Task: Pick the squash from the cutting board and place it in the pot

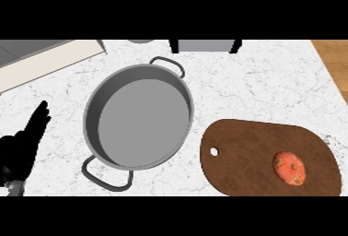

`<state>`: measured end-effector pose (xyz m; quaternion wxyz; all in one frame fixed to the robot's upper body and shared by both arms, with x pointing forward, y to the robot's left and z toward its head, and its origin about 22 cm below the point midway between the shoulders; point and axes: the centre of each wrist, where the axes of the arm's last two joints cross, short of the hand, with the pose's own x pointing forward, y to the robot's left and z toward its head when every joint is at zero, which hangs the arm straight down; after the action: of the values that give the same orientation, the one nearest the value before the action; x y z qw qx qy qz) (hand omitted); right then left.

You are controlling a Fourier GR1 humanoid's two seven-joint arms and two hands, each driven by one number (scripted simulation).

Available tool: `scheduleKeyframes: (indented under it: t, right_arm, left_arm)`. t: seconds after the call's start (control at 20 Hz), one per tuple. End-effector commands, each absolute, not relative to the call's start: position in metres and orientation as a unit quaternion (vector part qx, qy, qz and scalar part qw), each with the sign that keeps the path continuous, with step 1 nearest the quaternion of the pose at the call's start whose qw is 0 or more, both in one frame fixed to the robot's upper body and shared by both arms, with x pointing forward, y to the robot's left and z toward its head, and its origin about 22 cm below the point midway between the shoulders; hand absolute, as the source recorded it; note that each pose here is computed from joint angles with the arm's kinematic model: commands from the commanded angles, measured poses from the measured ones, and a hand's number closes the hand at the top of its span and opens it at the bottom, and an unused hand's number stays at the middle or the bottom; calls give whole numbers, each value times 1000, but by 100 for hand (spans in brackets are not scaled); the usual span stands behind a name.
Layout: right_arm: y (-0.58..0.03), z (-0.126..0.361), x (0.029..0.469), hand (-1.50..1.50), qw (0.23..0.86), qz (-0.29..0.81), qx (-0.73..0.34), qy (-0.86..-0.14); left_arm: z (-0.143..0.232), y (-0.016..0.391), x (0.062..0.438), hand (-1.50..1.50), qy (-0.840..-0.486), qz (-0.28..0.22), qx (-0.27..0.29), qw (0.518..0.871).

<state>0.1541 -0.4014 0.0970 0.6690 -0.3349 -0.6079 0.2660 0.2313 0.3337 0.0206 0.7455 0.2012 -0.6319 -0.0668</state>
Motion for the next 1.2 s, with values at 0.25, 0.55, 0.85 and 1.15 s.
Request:
scheduleKeyframes:
  t: [0.25,0.55,0.85,1.15]
  right_arm:
    - [-362,128,183,-150,738,427,-306,-424]
    - [-332,131,218,-150,761,463,-267,-368]
    - [-312,128,226,-150,767,477,-249,-351]
    - [-288,102,248,-150,763,497,-275,-310]
  left_arm:
    - [19,327,239,0,-632,-72,186,749]
    - [17,329,243,0,-638,-75,203,739]
    - [17,335,223,0,-637,-67,199,742]
    - [15,342,248,0,-629,-63,197,749]
